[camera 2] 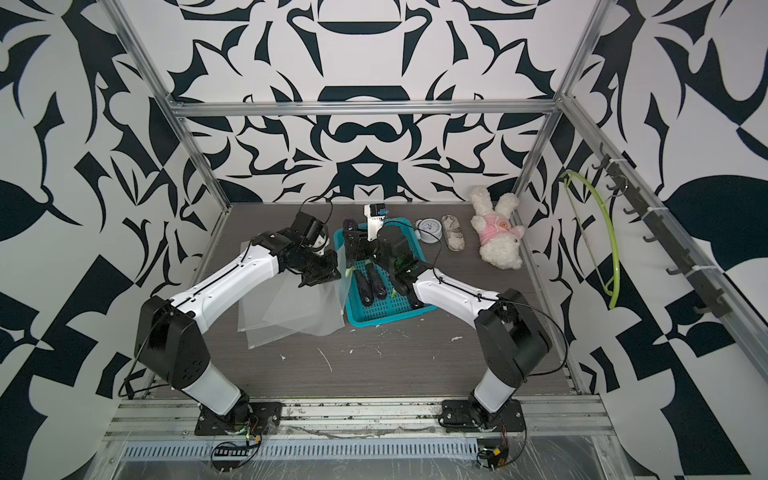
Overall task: Place the eggplant in a zip-top bag and seal the zipper
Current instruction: Place the eggplant in the zipper food storage bag.
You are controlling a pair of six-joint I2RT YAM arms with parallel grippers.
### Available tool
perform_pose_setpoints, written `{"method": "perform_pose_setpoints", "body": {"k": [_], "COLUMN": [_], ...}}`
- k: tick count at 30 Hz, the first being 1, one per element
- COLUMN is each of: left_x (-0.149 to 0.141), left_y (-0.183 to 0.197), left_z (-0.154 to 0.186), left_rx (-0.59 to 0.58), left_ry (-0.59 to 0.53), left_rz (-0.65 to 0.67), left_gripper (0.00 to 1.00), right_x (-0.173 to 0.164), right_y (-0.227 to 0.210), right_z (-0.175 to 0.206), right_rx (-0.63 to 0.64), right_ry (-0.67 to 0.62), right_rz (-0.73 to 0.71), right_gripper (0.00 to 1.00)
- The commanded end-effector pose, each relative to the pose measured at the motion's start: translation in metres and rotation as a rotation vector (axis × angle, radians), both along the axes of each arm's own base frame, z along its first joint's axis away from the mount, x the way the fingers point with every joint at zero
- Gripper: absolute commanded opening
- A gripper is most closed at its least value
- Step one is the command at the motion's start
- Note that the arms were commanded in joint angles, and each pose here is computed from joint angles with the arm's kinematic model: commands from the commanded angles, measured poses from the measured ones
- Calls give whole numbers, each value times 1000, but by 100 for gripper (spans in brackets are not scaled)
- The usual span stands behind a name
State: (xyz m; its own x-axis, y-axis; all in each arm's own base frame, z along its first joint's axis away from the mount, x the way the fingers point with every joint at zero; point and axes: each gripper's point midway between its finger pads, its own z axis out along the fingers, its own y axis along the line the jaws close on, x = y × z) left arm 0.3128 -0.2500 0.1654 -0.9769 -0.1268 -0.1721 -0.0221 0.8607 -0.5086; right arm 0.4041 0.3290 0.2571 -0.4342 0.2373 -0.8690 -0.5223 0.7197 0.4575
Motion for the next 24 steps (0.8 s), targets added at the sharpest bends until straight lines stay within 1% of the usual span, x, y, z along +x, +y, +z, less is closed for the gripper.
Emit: {"method": "perform_pose_setpoints", "body": {"k": [1,6,9,13,19,24], "left_x": [-3,0,2,3,6,11], "left_y": [2,10,10,9,15,24], "left_z": [9,12,14,18,25,35], "left_rx": [-4,10,-1,-13,-35,-35], "left_ry": [-16,-21,-26,-29,-40,-64], "left_rz": [-8,25,32,30,58,93], "left_gripper": [0,0,0,0,0,0], "right_x": [-1,-14,-29,-45,-59,-67], "right_y": [1,5,14,23,28,32], "right_z": [19,20,26,25,13,5], "right_rx": [32,81,110,118,115,97], "right_ry": [-67,-120,-168,-226,-226,-200], "right_rz": [17,58,105,145,177,191], "right_gripper": [42,42,42,42,42,42]}}
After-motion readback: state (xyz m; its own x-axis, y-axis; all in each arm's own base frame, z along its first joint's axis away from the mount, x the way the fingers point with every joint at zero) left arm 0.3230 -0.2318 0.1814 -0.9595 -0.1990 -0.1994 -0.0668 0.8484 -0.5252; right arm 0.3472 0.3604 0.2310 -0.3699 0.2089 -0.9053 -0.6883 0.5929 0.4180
